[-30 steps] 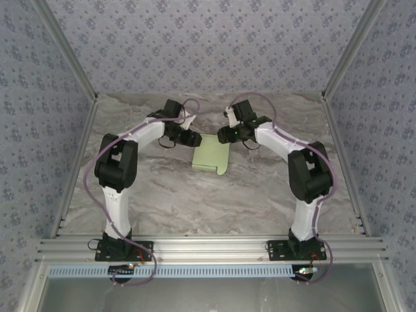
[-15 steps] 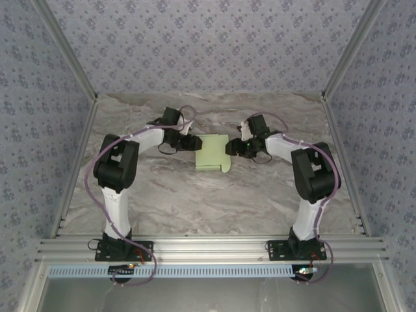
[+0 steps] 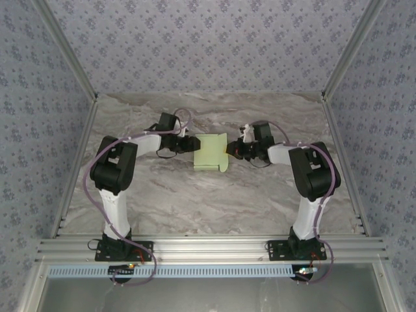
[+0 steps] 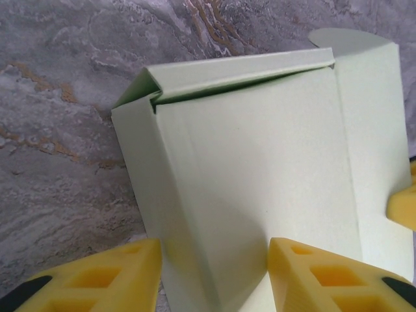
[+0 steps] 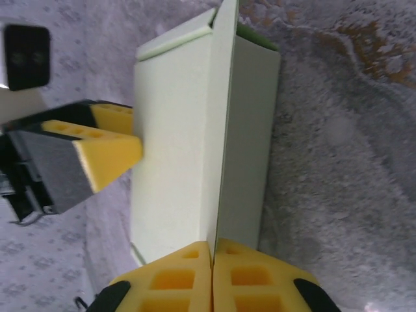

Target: Fold the paper box

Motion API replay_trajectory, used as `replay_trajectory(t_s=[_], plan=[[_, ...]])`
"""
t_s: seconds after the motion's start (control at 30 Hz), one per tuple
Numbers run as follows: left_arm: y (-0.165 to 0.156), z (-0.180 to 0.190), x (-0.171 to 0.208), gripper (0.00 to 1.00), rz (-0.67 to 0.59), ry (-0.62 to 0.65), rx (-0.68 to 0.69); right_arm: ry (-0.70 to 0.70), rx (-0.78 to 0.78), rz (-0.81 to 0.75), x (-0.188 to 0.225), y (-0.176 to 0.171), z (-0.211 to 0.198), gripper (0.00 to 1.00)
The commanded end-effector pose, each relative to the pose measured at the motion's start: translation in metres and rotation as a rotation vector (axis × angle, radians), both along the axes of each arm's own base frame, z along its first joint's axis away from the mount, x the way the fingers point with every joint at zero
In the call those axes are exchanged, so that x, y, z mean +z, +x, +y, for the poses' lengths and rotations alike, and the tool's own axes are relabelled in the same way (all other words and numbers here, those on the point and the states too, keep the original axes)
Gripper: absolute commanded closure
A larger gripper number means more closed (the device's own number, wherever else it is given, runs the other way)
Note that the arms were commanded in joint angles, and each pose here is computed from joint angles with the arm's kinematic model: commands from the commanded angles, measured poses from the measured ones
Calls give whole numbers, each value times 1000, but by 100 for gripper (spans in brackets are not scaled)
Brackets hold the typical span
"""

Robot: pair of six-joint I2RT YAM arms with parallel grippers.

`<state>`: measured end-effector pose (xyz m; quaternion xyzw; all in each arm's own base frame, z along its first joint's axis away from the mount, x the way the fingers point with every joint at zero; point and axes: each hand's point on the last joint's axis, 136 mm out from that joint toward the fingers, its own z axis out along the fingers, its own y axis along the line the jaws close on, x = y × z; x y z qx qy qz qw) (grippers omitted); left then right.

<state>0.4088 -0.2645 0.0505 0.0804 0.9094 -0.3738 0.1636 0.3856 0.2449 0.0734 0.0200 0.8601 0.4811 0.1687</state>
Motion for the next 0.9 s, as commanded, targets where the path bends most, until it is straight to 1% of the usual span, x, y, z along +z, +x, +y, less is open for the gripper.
replay_trajectory(t_s=[0.0,0.07,0.27,0.4,0.53,0.7,0.87], plan=[[-20,-11,-5,55,74,-66,-20,135,6,-88,54,-8,17,93],[-25,-18,-1,55,84,-108,-37,110,-22,-102,62,-15,15,93],[-31,-35,1,55,87,-144,-77,71,-86,-129,81,-30,16,94],[-32,-41,-4,55,92,-143,-92,38,-118,-116,76,-31,18,94],[-30,-43,-8,55,92,-136,-93,-5,-160,-75,62,-31,22,95],[-28,-40,-10,54,77,-99,-91,-44,-217,-41,48,-32,31,94],[-22,-34,-10,52,51,-67,-66,-116,-276,-41,41,-33,38,94]])
